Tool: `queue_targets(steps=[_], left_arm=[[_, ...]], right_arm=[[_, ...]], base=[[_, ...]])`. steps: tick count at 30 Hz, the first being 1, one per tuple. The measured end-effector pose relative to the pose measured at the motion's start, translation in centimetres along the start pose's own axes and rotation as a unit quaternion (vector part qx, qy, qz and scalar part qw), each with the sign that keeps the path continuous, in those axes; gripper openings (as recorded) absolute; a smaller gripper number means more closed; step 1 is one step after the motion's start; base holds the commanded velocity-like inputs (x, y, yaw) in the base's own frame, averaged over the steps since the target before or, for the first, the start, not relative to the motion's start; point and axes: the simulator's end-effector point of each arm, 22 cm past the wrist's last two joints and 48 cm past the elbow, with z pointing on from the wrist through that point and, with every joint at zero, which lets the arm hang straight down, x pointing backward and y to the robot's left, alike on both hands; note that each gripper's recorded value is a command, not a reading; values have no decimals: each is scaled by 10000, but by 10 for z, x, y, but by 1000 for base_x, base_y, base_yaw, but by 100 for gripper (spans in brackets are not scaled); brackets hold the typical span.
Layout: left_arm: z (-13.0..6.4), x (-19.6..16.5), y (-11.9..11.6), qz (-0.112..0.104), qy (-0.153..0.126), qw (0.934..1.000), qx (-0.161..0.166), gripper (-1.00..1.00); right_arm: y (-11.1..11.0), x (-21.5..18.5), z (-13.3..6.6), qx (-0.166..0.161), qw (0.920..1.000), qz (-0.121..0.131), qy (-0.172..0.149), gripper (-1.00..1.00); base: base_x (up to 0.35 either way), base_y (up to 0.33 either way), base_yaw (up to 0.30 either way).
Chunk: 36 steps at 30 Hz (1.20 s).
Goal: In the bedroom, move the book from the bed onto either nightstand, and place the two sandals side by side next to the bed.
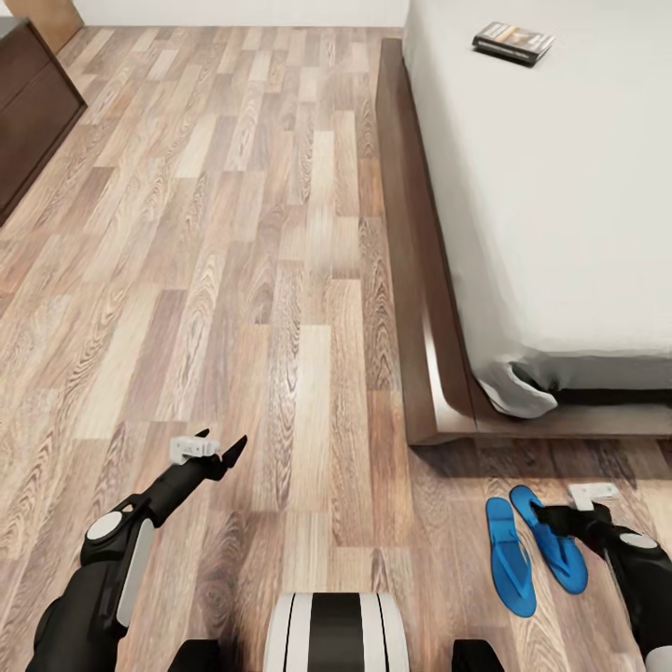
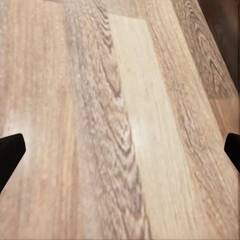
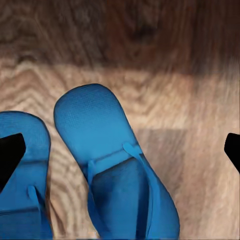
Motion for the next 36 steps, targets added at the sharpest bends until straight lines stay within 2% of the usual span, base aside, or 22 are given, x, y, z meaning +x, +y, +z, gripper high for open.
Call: queue_targets(steps=[1, 2, 3, 7, 10, 13, 14, 17, 19, 20, 23, 27, 31, 36], left_arm=[[-1, -2, -1, 1, -13, 10000, 7, 100], [-1, -3, -1, 3, -25, 10000, 11, 100], [-2, -2, -1, -17, -6, 10000, 12, 100], [-4, -2, -2, -56, 6, 10000, 21, 100], [-5, 3, -2, -99, 62, 9999, 38, 100], [-8, 10, 2, -137, 157, 9998, 35, 100], [-12, 25, 8, -160, 333, 9993, 60, 100], [-22, 53, 12, -300, 639, 9973, 197, 100], [-30, 69, 20, -431, 790, 9957, 211, 100], [-38, 78, 33, -522, 847, 9949, 138, 100], [-56, 94, 57, -742, 889, 9933, -17, 100], [-74, 125, 67, -932, 1061, 9900, -74, 100], [-99, 148, 88, -805, 1149, 9899, -197, 100], [-104, 143, 92, -736, 1087, 9911, -207, 100]], right_arm=[[8, -10, -4, -268, 9993, 223, -154, 100], [11, -16, -6, -405, 9983, 331, -243, 100], [14, -29, -13, -730, 9948, 552, -438, 100], [-4, -48, -35, -1173, 9871, 781, -756, 100], [-20, -59, -62, -1673, 9726, 1154, -1126, 100], [-22, -67, -82, -2026, 9600, 1345, -1386, 100], [-20, -71, -97, -2359, 9478, 1479, -1554, 100], [-14, -77, -116, -2739, 9329, 1563, -1739, 100], [-10, -81, -125, -2914, 9261, 1564, -1816, 100], [-7, -81, -128, -3008, 9224, 1576, -1839, 100], [0, -78, -133, -3173, 9153, 1671, -1834, 100], [6, -73, -134, -3301, 9086, 1811, -1805, 100], [18, -60, -132, -3464, 8997, 2053, -1686, 100], [40, -37, -127, -3715, 8832, 2468, -1450, 100]], base=[[0, 0, 0], [0, 0, 0], [0, 0, 0], [0, 0, 0], [0, 0, 0], [0, 0, 0], [0, 0, 0], [0, 0, 0], [0, 0, 0], [0, 0, 0], [0, 0, 0], [0, 0, 0], [0, 0, 0], [0, 0, 0]])
